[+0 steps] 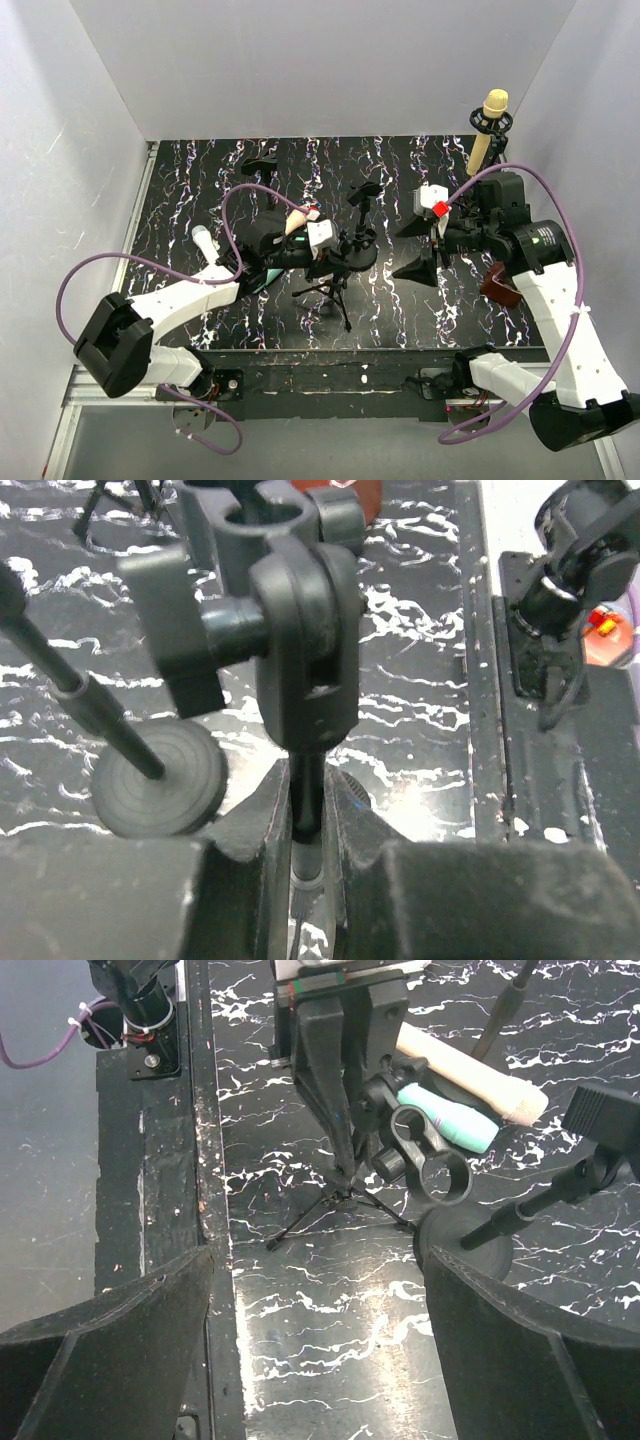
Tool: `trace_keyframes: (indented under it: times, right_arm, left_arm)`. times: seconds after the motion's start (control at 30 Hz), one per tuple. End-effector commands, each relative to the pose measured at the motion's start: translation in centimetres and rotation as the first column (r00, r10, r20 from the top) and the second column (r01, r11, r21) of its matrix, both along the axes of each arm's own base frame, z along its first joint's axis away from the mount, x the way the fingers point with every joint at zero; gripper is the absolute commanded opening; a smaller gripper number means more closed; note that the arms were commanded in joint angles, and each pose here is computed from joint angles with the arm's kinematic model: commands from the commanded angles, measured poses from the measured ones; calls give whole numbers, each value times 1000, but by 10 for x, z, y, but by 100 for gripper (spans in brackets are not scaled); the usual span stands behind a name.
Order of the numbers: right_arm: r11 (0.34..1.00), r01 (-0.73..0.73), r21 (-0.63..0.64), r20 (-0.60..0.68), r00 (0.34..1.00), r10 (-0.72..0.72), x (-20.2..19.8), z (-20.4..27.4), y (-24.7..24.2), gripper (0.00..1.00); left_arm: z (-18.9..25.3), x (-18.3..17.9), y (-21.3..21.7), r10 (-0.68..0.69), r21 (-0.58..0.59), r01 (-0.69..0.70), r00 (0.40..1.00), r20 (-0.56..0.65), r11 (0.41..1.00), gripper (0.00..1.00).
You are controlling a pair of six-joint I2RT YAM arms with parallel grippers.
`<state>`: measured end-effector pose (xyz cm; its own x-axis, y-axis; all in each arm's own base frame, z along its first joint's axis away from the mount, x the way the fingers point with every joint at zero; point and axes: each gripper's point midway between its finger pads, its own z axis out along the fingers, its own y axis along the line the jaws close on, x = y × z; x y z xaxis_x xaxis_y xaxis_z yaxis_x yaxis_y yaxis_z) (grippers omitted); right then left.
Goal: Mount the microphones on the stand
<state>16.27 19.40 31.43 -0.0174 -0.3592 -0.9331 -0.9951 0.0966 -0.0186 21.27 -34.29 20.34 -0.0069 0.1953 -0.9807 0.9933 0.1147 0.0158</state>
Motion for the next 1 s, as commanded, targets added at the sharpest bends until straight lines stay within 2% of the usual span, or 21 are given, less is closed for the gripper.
trace_keyframes:
  times: [0.0,0.1,0.13,0.23,0.37,0.4,0.63,0.67,0.7,0.8,0.87,0.97]
  right_arm:
    - [998,14,54,-19,1000,-13,-3,2,-2,92]
    - [998,29,64,-28,999,-27,-2,0,-4,92]
    - [997,31,67,-32,999,-29,-2,-1,-4,92]
    - [997,36,71,-43,999,-33,-3,-4,-5,92]
    - [997,41,70,-57,998,-37,-2,-8,-6,92]
    - [997,41,71,-58,998,-37,-2,-8,-6,92]
    - [996,64,63,-64,996,-60,0,-14,-11,92]
    - [996,67,61,-66,996,-63,-1,-16,-12,92]
    - [996,71,56,-68,995,-67,-1,-18,-13,92]
    - [995,97,37,-101,991,-92,-3,-31,-17,95]
    - [992,123,24,-125,985,-119,-3,-42,-21,98]
    - [987,159,5,-150,976,-156,-5,-57,-26,98]
  left_arm:
    - [13,-7,-1,-46,-80,48,999,24,996,0]
    - [1,-8,7,-12,-57,13,1000,13,998,0]
    - [-3,-9,10,1,-52,-1,1000,12,999,7]
    - [-9,-11,19,43,-51,-43,999,2,998,38]
    - [-5,-11,28,96,-69,-96,995,-7,993,62]
    - [-5,-10,30,116,-70,-117,993,-9,991,67]
    - [18,-14,46,186,-82,-187,982,-23,979,80]
    - [22,-14,50,206,-79,-208,978,-32,975,94]
    - [25,-14,56,239,-71,-241,970,-42,968,98]
    - [29,-10,82,399,-21,-406,907,-137,914,98]
    - [30,-1,104,539,24,-547,815,-212,837,98]
    - [29,3,129,660,87,-669,688,-303,738,98]
